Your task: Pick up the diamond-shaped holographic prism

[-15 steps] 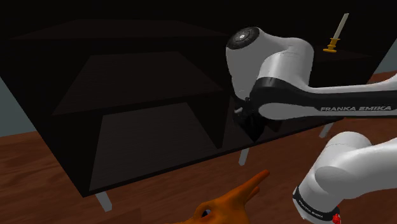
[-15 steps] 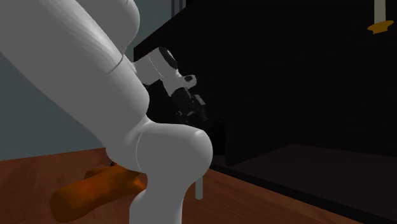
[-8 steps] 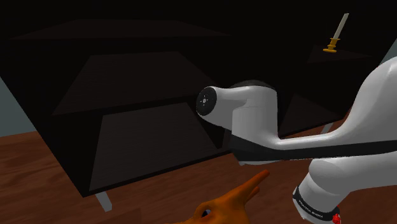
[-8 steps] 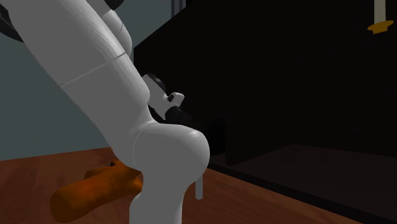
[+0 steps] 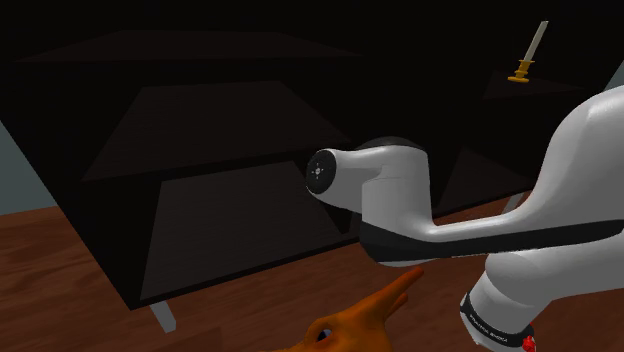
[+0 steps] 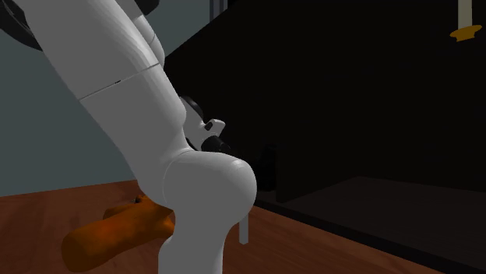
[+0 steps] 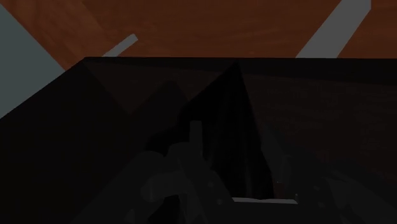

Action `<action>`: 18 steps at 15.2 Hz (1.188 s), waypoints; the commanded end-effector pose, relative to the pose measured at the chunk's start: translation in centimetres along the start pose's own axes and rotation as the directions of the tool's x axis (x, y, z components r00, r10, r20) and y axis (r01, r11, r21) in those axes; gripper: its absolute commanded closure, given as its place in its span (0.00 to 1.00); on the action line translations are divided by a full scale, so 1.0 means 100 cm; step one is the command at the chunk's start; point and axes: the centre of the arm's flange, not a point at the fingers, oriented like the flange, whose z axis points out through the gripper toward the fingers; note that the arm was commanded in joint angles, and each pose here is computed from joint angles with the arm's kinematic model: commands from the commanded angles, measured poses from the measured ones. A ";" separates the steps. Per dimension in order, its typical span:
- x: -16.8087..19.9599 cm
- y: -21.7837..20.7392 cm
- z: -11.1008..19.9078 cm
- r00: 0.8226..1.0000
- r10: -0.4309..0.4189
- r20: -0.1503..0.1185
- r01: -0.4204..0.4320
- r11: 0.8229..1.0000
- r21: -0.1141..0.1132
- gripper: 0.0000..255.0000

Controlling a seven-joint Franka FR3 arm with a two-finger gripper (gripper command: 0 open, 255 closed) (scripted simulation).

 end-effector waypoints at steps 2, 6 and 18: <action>0.000 -0.002 0.004 1.000 -0.004 0.006 0.004 1.000 -0.003 1.00; 0.001 -0.003 0.007 1.000 -0.005 0.007 0.005 1.000 -0.003 1.00; 0.034 0.036 -0.031 1.000 -0.005 0.007 0.005 1.000 -0.003 1.00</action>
